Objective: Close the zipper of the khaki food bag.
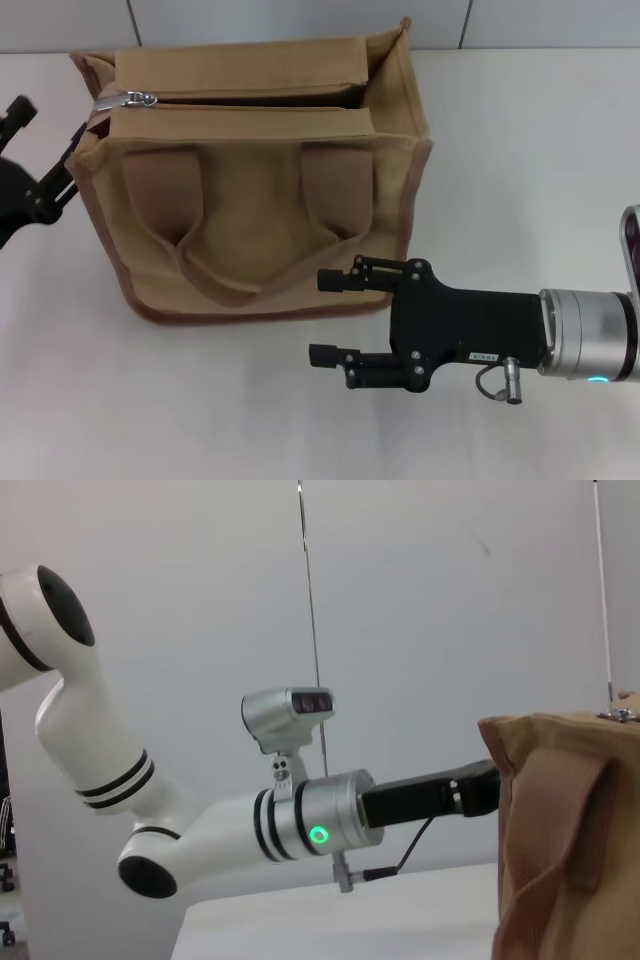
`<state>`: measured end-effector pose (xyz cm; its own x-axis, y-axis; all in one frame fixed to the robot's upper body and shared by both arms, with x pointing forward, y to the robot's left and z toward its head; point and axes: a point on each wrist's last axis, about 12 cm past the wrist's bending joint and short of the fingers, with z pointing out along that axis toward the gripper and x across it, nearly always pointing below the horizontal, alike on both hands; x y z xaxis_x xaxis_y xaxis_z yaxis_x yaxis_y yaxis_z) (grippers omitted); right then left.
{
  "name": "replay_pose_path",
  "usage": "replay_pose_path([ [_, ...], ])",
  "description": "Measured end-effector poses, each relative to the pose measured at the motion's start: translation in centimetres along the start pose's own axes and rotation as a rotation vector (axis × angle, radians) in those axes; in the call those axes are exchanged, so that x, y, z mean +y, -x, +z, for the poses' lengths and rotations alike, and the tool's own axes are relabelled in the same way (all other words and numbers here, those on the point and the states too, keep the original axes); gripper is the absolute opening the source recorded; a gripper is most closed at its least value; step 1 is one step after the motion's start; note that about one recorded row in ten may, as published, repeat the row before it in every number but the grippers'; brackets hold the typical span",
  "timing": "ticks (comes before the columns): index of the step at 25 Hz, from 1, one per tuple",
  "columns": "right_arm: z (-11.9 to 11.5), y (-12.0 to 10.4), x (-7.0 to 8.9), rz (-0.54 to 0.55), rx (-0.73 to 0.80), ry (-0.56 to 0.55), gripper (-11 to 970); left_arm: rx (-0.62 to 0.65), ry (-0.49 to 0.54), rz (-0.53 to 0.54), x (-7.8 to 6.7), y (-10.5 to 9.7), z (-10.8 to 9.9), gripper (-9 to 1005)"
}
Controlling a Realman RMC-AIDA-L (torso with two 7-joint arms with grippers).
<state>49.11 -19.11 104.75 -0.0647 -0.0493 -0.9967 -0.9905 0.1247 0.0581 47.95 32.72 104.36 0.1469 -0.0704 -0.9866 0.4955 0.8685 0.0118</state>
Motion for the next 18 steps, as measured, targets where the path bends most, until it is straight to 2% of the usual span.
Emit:
replay_pose_path([
  [7,-0.1,-0.2,0.2,0.010,-0.001,-0.006,706,0.026,-0.090,0.028,-0.2,0.1,1.0,708],
  [18,-0.2,-0.2,0.0,0.013,-0.008,-0.026,702,0.048,-0.068,0.055,1.1,0.8,-0.8,692],
])
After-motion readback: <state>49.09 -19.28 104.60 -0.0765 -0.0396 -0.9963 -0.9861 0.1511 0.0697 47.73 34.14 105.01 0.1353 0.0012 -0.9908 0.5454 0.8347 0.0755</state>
